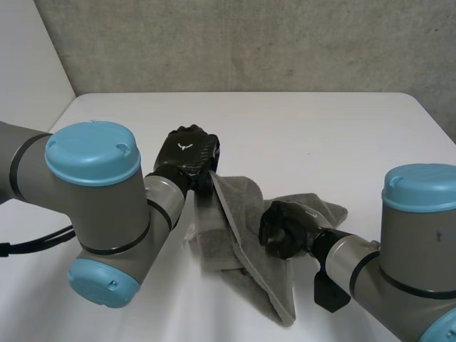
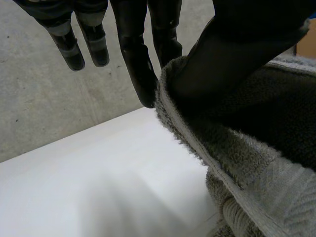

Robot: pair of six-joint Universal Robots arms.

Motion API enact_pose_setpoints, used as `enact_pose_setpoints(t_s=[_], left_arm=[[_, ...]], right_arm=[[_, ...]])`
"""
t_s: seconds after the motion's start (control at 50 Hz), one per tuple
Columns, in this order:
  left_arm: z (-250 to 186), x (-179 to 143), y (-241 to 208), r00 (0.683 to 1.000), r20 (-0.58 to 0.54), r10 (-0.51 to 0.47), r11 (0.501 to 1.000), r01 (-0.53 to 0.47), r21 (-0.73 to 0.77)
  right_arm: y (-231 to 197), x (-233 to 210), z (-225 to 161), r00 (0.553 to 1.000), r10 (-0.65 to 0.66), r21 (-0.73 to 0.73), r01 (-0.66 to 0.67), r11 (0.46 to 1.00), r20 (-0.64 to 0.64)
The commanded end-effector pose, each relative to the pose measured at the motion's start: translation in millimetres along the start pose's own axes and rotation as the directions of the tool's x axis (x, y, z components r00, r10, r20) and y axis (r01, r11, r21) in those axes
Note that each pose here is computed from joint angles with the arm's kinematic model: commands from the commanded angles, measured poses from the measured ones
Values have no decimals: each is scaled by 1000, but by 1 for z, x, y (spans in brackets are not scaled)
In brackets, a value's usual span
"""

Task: Fold the towel.

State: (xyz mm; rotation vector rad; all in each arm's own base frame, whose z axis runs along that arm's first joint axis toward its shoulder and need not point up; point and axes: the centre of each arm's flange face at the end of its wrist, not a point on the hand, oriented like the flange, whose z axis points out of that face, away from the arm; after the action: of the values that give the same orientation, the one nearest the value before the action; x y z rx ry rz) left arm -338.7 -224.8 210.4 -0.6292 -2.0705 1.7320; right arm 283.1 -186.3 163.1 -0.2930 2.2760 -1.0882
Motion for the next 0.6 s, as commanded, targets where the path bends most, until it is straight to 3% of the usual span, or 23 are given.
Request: enact_pose_setpoints(t_s=[0.02,0.2,0.26,0.3,0.36,0.46,0.6], left_arm=[[-4,-1,-13,999,-39,-9,999,10,31],[-1,-35,-30,999,34,-25,997,23,69],[-1,-38,-35,999,38,-30,996,26,84],[-2,-40,-47,998,44,-38,992,32,123],[-3,-43,-53,998,50,-42,990,35,140],[-3,-82,-63,986,148,-79,982,51,182],[-2,-107,-56,974,209,-88,984,52,173]], right_arm=[[-16,-4,4,999,-9,79,7,997,34],[-63,-8,-3,995,-61,220,44,975,73],[-90,-11,-3,986,-143,297,112,948,83],[-120,-12,-4,968,-250,388,221,895,26],[-138,-4,-5,948,-314,429,305,850,-52],[-130,-1,2,942,-332,385,325,864,-49],[-94,6,4,914,-405,229,401,887,-32]])
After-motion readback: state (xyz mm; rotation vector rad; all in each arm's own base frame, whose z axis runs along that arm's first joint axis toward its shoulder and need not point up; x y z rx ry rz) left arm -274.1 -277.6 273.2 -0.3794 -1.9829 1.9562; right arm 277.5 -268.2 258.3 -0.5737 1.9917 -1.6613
